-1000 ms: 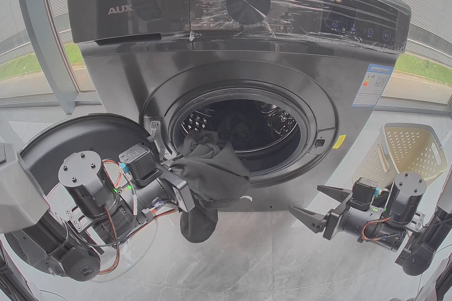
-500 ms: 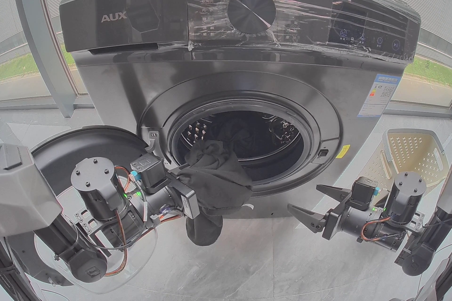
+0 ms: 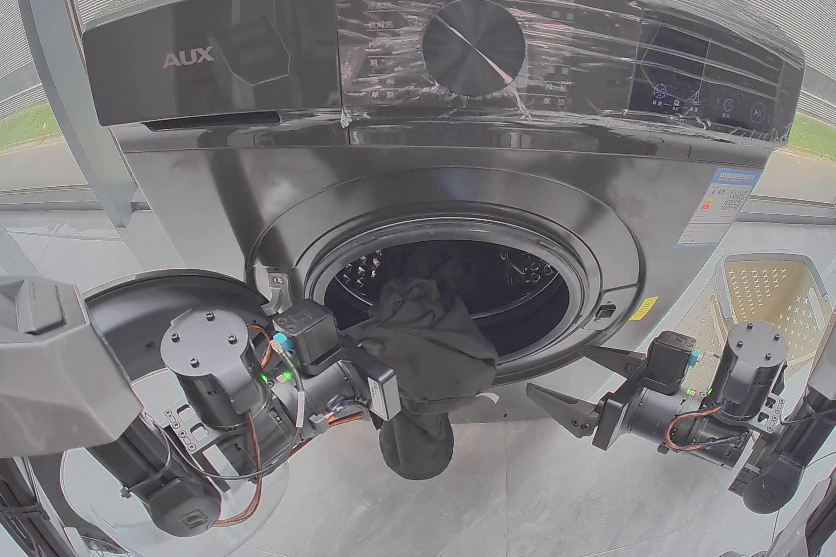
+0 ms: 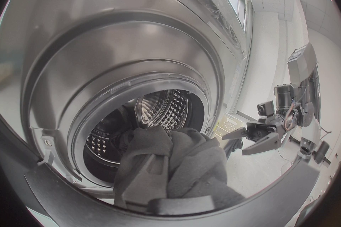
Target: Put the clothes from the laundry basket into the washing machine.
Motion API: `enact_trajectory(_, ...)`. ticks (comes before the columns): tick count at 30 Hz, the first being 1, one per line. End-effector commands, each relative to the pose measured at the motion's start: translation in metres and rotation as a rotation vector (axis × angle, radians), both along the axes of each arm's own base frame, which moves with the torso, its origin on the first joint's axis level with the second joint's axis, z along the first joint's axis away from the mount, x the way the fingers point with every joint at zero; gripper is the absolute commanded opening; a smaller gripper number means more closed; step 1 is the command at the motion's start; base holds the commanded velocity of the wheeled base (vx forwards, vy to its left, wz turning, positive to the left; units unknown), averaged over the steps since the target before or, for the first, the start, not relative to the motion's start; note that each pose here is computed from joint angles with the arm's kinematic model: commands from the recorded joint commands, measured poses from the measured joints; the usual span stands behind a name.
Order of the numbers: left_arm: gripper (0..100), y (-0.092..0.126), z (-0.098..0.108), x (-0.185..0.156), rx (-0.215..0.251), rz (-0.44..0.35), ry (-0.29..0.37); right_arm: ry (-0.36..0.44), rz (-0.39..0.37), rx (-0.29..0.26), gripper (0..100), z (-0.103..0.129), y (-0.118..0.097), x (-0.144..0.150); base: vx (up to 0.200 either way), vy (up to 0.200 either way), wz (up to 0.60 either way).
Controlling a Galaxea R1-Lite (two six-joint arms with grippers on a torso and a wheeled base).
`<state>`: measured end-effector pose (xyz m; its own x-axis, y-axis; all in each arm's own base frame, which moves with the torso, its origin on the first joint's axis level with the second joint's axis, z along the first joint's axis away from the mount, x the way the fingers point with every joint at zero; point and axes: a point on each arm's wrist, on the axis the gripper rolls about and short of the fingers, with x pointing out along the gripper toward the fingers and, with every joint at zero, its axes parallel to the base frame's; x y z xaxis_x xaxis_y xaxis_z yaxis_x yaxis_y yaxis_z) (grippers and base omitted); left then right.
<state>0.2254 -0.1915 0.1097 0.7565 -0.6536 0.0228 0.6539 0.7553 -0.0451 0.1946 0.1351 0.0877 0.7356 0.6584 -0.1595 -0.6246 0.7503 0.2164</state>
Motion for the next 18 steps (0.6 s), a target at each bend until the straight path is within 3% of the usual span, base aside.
enact_trajectory(1, 0, -0.003, -0.003, 0.009, -0.024, 0.020, 0.012, -0.013, 0.014, -0.002, 100, 0.002, 0.001, -0.003, 0.000, 0.000, 0.00)
enact_trajectory(5, 0, -0.009, -0.006, 0.041, -0.075, 0.061, 0.005, -0.016, 0.023, -0.001, 100, 0.003, 0.003, -0.005, 0.000, 0.000, 0.00)
enact_trajectory(12, 0, -0.029, -0.016, 0.069, -0.125, 0.038, -0.003, -0.033, 0.016, -0.006, 100, 0.005, 0.004, -0.006, 0.000, 0.000, 0.00)
enact_trajectory(18, 0, -0.034, -0.035, 0.075, -0.071, 0.044, 0.084, -0.039, 0.017, -0.002, 100, 0.007, 0.004, -0.007, 0.000, 0.000, 0.00)
